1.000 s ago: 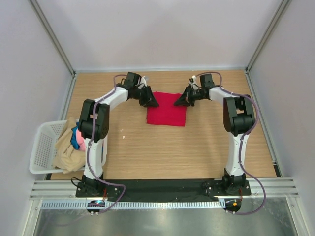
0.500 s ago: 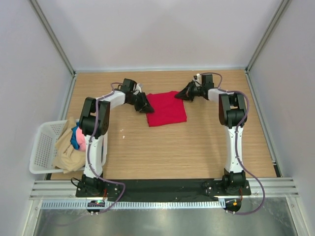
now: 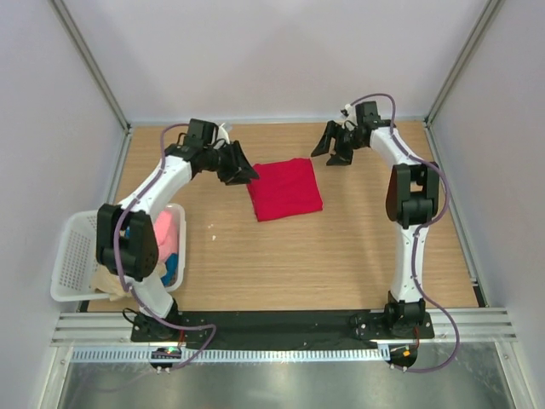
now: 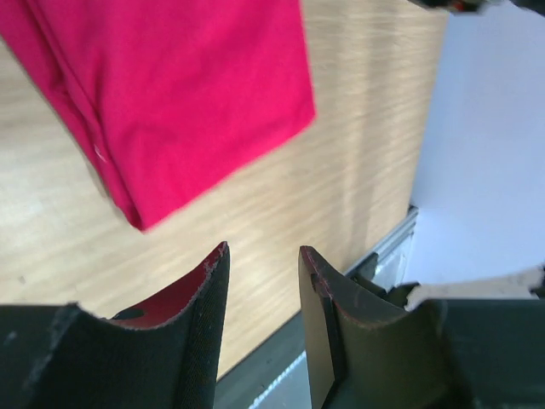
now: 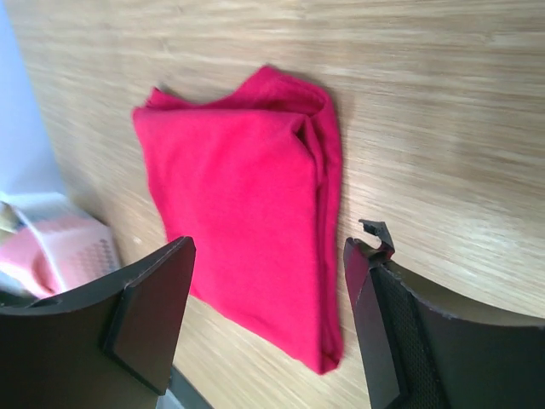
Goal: Fold and stack the t-shirts
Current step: Fold the tshirt, then neatly place the folded tshirt to the corner
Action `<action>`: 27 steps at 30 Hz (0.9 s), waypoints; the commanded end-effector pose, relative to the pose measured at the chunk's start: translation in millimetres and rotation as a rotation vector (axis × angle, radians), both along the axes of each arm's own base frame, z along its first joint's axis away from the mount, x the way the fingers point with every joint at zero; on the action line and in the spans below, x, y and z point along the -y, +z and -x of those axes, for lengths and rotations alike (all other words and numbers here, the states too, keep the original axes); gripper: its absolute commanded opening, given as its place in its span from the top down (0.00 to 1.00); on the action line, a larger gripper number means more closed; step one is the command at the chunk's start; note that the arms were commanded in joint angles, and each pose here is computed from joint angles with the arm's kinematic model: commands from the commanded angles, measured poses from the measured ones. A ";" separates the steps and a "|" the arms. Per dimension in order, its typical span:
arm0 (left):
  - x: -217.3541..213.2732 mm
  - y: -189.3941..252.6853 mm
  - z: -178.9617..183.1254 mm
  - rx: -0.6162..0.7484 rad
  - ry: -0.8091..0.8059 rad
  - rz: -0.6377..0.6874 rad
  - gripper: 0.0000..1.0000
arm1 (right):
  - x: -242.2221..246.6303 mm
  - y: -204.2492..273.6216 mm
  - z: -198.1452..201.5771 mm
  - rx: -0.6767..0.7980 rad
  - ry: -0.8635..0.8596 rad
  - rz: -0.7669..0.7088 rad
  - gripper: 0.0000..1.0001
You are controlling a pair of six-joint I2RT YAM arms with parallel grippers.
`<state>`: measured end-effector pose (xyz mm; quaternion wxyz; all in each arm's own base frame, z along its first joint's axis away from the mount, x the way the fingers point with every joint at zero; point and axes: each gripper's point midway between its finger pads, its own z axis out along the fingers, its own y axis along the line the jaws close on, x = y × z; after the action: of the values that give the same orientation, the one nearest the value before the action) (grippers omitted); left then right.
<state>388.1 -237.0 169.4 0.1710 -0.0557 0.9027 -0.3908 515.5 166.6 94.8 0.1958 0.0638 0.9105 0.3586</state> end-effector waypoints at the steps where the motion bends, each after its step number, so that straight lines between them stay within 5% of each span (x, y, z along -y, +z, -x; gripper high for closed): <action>1: -6.4 16.1 47.0 -0.023 -0.024 0.008 0.60 | 1.0 -19.1 13.2 0.017 0.139 0.118 0.22; 8: -29.6 23.0 110.2 0.001 -0.027 -0.018 0.59 | -18.9 -44.3 4.4 0.095 0.245 0.167 0.22; 16: -36.3 18.4 132.4 -0.011 -0.025 -0.017 0.59 | -34.6 -72.4 8.5 0.079 0.288 0.262 0.28; 27: -42.3 18.5 133.0 -0.009 -0.034 -0.010 0.60 | -41.6 -113.5 26.9 -0.023 0.234 0.499 0.65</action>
<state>259.7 -198.1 179.0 0.1524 -0.0550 0.9115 -0.3782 509.6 221.2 25.8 0.2057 -0.1044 0.9500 0.2104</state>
